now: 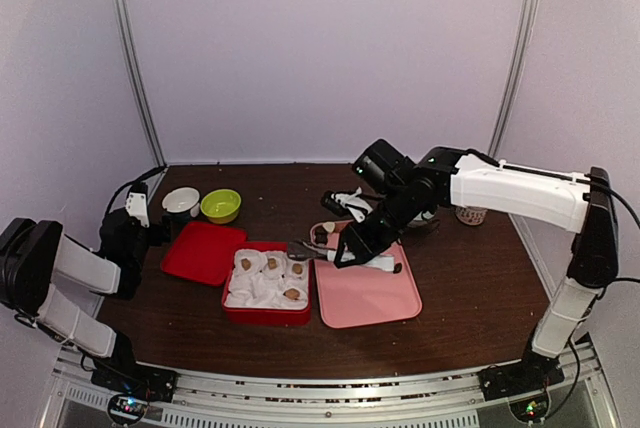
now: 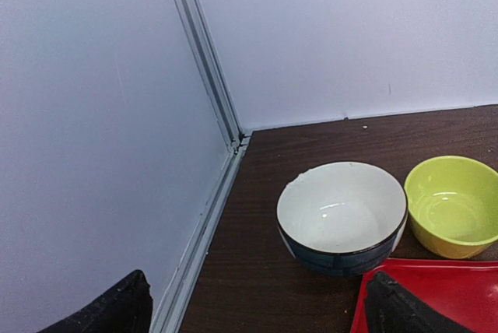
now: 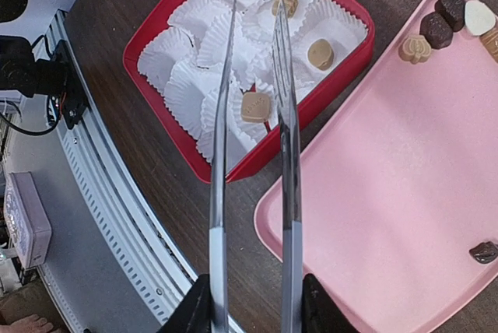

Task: Pack the chocolate
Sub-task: Pick up the fake chocolate from the empty pocket of the box.

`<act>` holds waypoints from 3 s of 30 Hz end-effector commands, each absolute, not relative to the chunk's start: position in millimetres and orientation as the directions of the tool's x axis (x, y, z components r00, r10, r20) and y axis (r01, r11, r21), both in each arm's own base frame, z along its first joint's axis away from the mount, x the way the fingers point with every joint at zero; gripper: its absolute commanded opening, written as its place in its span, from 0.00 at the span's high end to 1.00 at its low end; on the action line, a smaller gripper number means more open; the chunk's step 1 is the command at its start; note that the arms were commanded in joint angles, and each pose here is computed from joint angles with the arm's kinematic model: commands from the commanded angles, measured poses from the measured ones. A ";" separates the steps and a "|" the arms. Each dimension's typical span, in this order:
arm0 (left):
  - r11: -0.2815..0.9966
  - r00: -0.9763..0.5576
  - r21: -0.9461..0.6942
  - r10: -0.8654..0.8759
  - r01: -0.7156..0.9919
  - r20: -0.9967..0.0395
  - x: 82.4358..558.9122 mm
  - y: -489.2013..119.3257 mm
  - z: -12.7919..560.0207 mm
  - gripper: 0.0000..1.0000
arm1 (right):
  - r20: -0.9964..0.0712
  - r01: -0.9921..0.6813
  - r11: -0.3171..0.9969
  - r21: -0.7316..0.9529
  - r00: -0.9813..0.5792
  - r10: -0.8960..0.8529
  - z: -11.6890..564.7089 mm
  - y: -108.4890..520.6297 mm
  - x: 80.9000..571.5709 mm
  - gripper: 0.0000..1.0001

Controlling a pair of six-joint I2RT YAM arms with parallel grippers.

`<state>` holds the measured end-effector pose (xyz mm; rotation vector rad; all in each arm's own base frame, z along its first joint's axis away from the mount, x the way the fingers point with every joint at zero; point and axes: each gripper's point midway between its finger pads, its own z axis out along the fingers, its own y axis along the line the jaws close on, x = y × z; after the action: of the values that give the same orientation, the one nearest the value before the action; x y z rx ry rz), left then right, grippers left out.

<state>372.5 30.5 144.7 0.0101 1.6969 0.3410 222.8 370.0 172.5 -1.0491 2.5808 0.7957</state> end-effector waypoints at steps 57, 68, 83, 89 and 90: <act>0.956 -0.103 0.207 0.189 -0.208 -0.977 378.0 32.8 160.6 0.02 | 0.010 -0.415 0.841 0.347 -0.895 -0.445 156.7 412.0 188.5 0.64; 0.956 -0.102 0.206 0.189 -0.209 -0.977 378.0 33.0 160.9 0.02 | 0.046 -0.365 0.872 0.327 -0.915 -0.400 161.6 411.5 187.5 0.64; 0.956 -0.101 0.206 0.189 -0.210 -0.977 378.1 33.2 161.3 0.02 | 0.161 -0.214 0.913 0.348 -0.946 -0.283 174.0 416.1 175.5 0.63; 0.956 -0.100 0.206 0.188 -0.210 -0.977 378.0 33.0 161.2 0.02 | 0.210 -0.125 0.898 0.421 -0.950 -0.231 186.0 427.1 168.7 0.62; 0.956 -0.100 0.206 0.189 -0.210 -0.977 378.0 33.2 161.2 0.02 | 0.215 -0.112 0.897 0.428 -0.951 -0.221 186.1 428.5 168.9 0.61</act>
<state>372.5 30.5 144.7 0.0098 1.6969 0.3414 175.0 419.4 167.3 -0.3966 3.2981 0.5756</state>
